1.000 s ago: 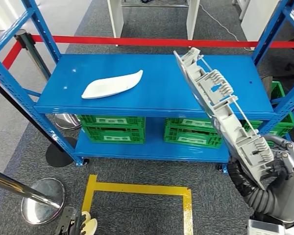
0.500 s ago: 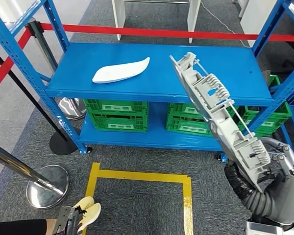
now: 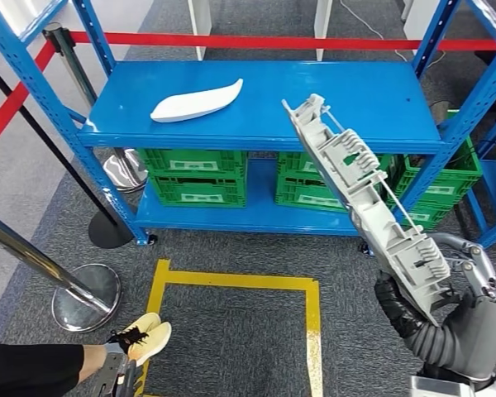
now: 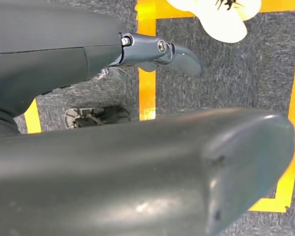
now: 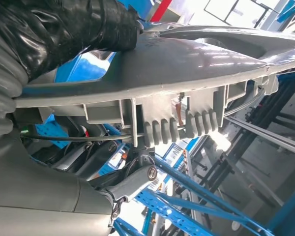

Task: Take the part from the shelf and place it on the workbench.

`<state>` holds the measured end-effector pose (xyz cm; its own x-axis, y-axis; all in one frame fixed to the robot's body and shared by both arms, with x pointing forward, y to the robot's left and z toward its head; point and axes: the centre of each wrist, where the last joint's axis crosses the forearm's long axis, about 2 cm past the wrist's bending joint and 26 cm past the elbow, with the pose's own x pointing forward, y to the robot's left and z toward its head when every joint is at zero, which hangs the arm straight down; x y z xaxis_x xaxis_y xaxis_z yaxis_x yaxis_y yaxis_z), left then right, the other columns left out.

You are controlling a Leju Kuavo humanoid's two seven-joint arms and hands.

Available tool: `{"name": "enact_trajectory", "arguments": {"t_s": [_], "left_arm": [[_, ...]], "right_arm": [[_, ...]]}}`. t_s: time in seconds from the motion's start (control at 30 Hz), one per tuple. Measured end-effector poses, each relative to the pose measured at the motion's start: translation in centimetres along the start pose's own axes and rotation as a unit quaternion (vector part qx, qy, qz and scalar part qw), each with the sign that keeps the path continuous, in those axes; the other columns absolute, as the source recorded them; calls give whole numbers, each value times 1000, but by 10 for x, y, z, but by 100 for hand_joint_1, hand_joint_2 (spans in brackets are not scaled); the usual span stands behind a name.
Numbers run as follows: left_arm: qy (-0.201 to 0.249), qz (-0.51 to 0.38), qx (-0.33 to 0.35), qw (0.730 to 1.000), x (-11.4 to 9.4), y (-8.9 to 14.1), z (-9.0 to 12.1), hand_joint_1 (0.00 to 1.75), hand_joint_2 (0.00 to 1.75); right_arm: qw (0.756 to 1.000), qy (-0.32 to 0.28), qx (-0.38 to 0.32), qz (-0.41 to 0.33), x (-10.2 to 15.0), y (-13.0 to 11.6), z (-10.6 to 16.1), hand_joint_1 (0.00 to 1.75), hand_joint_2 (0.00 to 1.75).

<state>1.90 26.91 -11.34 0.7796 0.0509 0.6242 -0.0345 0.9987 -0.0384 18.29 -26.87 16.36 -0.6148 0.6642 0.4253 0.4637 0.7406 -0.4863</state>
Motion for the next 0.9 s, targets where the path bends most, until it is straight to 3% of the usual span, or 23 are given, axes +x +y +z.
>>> {"name": "enact_trajectory", "arguments": {"t_s": [0.9], "left_arm": [[1,1,-1,1000,0,-2,0,0,0]], "right_arm": [[1000,3,1,-6,0,3,-2,175,175]]}}
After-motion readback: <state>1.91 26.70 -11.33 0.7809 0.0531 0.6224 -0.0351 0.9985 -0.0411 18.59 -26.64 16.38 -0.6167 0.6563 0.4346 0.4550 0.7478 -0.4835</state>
